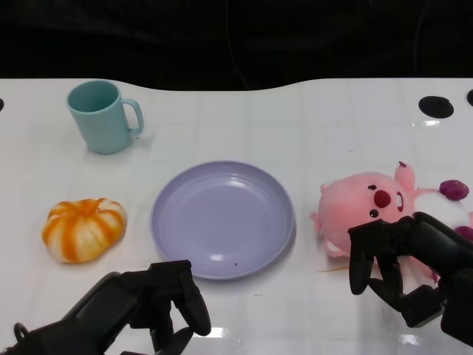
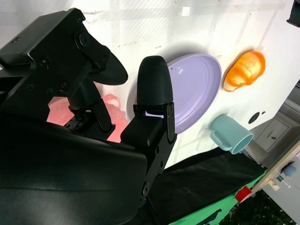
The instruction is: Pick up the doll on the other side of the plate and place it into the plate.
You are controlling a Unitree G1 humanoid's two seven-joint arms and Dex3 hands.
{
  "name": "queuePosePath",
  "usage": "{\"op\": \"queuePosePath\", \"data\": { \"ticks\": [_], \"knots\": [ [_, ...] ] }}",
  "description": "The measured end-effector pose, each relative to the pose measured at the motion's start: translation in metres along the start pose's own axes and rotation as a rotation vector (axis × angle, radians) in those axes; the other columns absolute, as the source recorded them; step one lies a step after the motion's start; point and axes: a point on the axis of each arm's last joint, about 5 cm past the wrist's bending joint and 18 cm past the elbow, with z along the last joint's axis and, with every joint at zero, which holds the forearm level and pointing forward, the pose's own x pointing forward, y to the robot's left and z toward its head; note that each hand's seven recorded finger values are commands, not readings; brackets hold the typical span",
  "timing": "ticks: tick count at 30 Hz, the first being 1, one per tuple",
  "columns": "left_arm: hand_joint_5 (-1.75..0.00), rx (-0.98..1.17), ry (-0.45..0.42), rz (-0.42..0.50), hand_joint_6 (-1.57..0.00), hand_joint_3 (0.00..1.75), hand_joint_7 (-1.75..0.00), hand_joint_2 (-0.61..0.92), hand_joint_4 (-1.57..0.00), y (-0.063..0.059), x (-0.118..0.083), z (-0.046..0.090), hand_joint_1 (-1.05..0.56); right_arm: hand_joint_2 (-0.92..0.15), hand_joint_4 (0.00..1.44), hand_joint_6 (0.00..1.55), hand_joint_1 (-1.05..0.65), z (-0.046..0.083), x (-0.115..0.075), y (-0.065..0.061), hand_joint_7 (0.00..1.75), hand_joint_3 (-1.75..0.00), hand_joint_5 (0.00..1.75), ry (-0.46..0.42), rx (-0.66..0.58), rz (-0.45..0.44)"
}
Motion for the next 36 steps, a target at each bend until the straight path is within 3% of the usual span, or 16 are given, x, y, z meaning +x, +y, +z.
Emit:
{"op": "queuePosePath", "data": {
  "ticks": [30,34,36],
  "knots": [
    [-1.75,0.0,0.001,0.001,-0.63,1.13,-1.52,0.57,-0.71,0.0001,0.0,0.0,-0.16,-0.35,0.86,0.8,-0.05,-0.0001,0.0003,-0.0003,1.39,-1.33,1.75,0.007,0.002,0.002],
    [-1.75,0.0,0.001,0.001,-0.62,1.13,-1.52,0.57,-0.71,0.0002,0.0,0.0,-0.16,-0.35,0.85,0.81,-0.04,-0.0002,0.0003,-0.0003,1.3,-1.32,1.7,0.008,0.003,0.001],
    [-1.75,0.0,0.001,0.001,-0.62,1.13,-1.52,0.57,-0.71,0.0002,0.0,0.0,-0.16,-0.39,0.82,0.81,-0.04,-0.0001,0.0003,-0.0003,1.18,-1.22,1.61,0.008,0.003,-0.002]
  ]
}}
